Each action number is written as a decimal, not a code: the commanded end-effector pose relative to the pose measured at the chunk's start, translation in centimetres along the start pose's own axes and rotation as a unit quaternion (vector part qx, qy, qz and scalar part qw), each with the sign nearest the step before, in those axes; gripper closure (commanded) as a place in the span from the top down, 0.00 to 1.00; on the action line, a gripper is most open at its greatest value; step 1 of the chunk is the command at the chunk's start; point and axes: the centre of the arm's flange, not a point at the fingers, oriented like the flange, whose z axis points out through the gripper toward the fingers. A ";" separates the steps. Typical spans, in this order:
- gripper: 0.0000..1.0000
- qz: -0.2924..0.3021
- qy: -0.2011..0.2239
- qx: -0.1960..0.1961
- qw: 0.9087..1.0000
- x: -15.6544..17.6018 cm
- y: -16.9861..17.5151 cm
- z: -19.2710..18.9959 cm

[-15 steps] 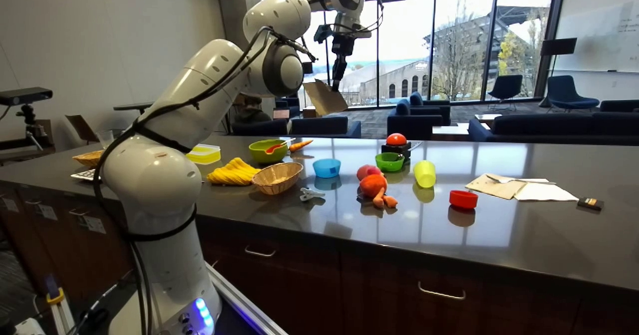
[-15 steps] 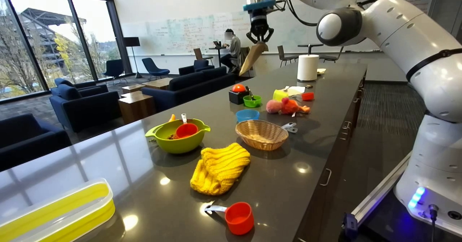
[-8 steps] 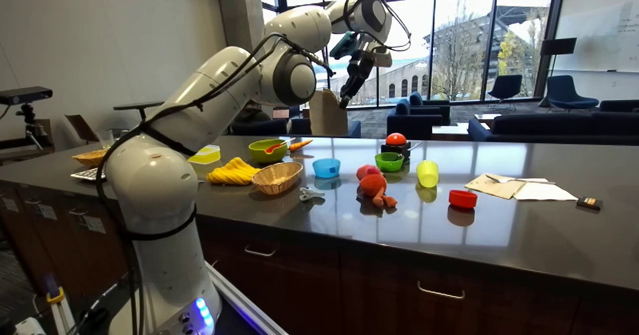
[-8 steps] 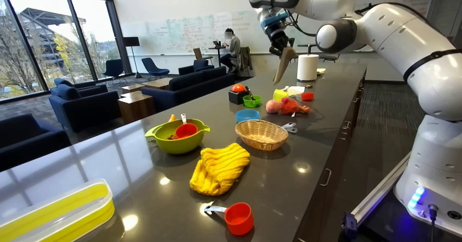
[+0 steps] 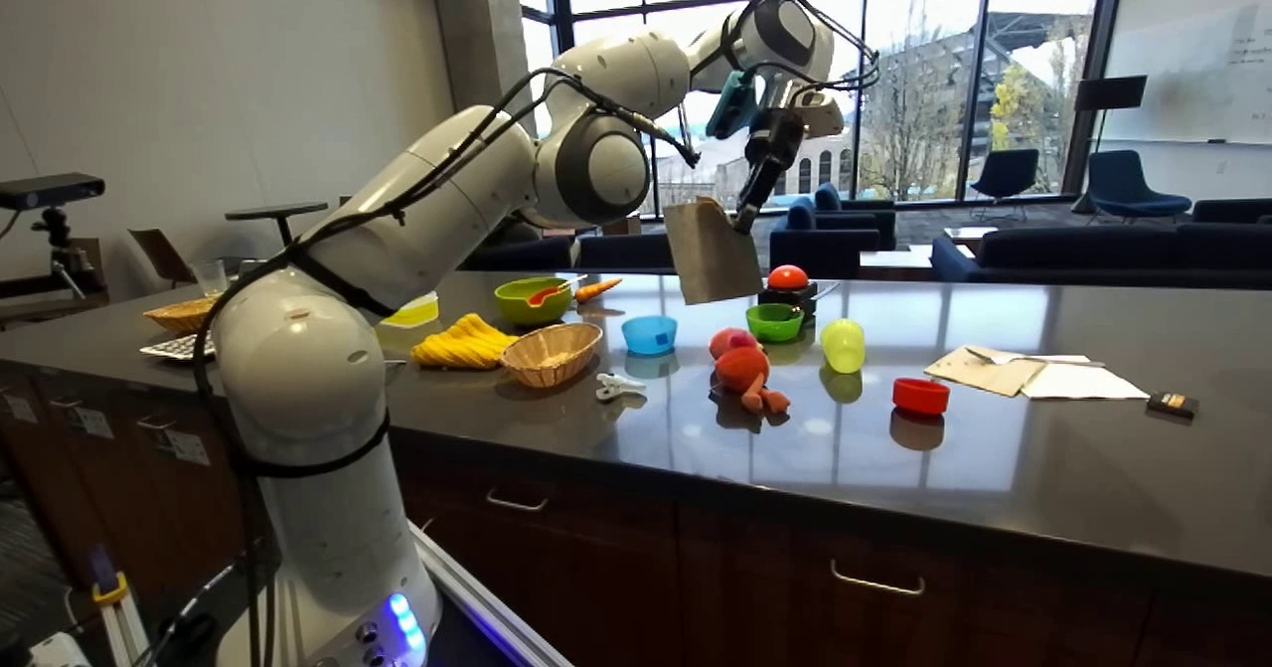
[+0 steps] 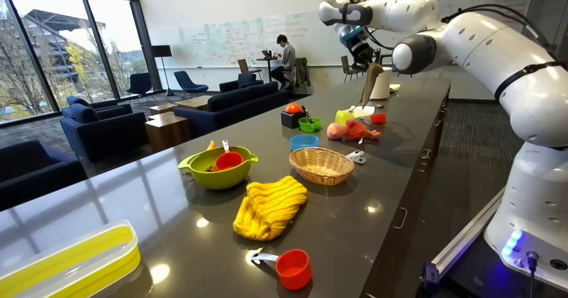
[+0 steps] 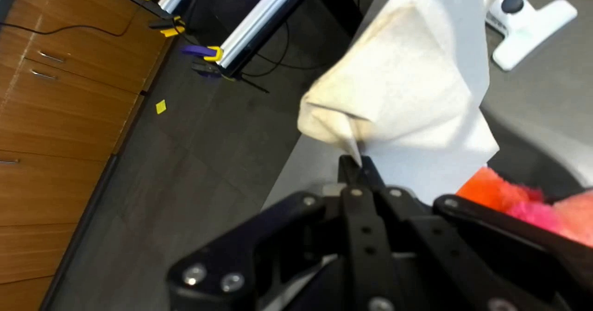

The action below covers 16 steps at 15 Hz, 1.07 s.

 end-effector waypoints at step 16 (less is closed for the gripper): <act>0.00 0.028 0.036 -0.027 0.999 -5.2 7.9 -1.0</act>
